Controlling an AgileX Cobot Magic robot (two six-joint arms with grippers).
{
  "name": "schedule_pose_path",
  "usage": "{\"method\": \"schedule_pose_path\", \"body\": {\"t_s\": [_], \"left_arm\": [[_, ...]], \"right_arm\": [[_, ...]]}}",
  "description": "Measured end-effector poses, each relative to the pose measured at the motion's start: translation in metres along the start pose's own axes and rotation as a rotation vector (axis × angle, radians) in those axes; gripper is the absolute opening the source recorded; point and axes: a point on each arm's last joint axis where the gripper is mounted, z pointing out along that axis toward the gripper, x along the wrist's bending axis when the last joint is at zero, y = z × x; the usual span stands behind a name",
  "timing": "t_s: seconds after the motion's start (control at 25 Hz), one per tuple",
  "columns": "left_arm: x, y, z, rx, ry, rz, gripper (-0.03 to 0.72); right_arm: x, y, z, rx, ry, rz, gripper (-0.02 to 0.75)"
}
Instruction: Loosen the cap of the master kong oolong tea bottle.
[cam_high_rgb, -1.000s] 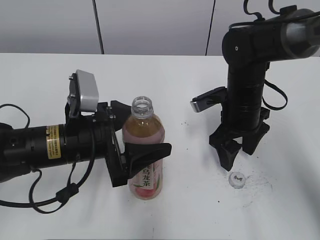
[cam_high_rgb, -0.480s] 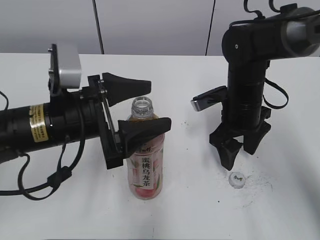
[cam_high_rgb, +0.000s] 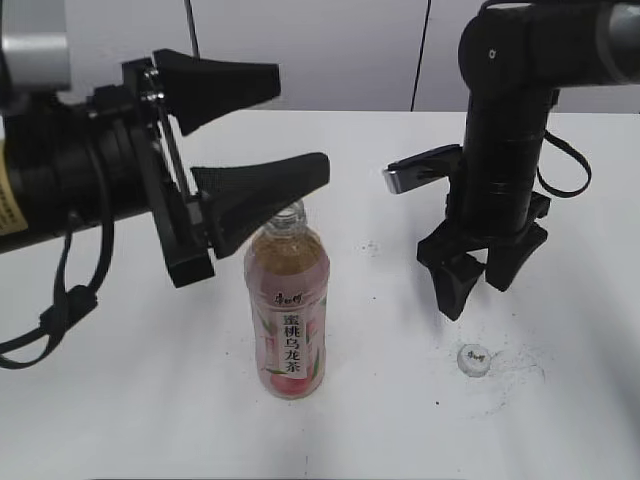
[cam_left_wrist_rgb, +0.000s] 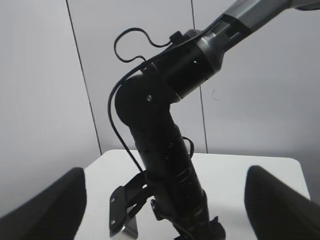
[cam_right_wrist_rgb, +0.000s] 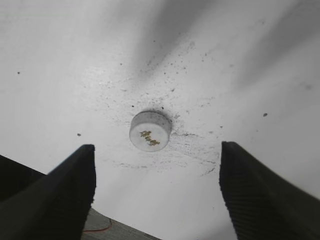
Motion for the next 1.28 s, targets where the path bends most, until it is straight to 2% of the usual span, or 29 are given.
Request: {"method": "schedule_pose_path", "body": {"t_s": [0.28, 0.48, 0.6, 0.68, 0.76, 0.84, 0.96, 1.04, 1.12, 1.28], "left_arm": [[0.003, 0.033, -0.016, 0.083, 0.164, 0.072, 0.575], [0.008, 0.049, -0.032, 0.182, 0.335, 0.089, 0.575], [0.009, 0.055, -0.046, 0.281, 0.444, 0.101, 0.575], [0.011, 0.054, -0.059, 0.4, 0.545, 0.094, 0.575], [0.013, 0.052, -0.073, 0.504, 0.649, 0.047, 0.573], [0.013, 0.05, -0.087, 0.578, 0.763, -0.072, 0.571], [0.002, 0.054, -0.108, 0.631, 0.887, -0.257, 0.561], [-0.008, 0.063, -0.121, 0.637, 0.933, -0.349, 0.555], [-0.022, 0.083, -0.136, 0.632, 0.944, -0.38, 0.552], [-0.049, 0.105, -0.16, 0.743, 0.891, -0.348, 0.552]], "right_arm": [[0.005, -0.004, -0.016, -0.048, 0.014, 0.013, 0.575], [0.009, -0.008, -0.031, -0.092, 0.012, 0.042, 0.575], [0.011, -0.012, -0.043, -0.124, 0.005, 0.05, 0.575], [0.013, -0.016, -0.052, -0.149, -0.003, 0.05, 0.575], [0.015, -0.021, -0.063, -0.179, -0.015, 0.053, 0.575], [0.016, -0.027, -0.073, -0.193, -0.032, 0.055, 0.575], [0.018, -0.038, -0.092, -0.244, -0.074, 0.056, 0.575], [0.019, -0.047, -0.107, -0.286, -0.11, 0.064, 0.575], [0.022, -0.058, -0.123, -0.33, -0.144, 0.074, 0.575], [0.031, -0.085, -0.157, -0.447, -0.175, 0.099, 0.575]]}}
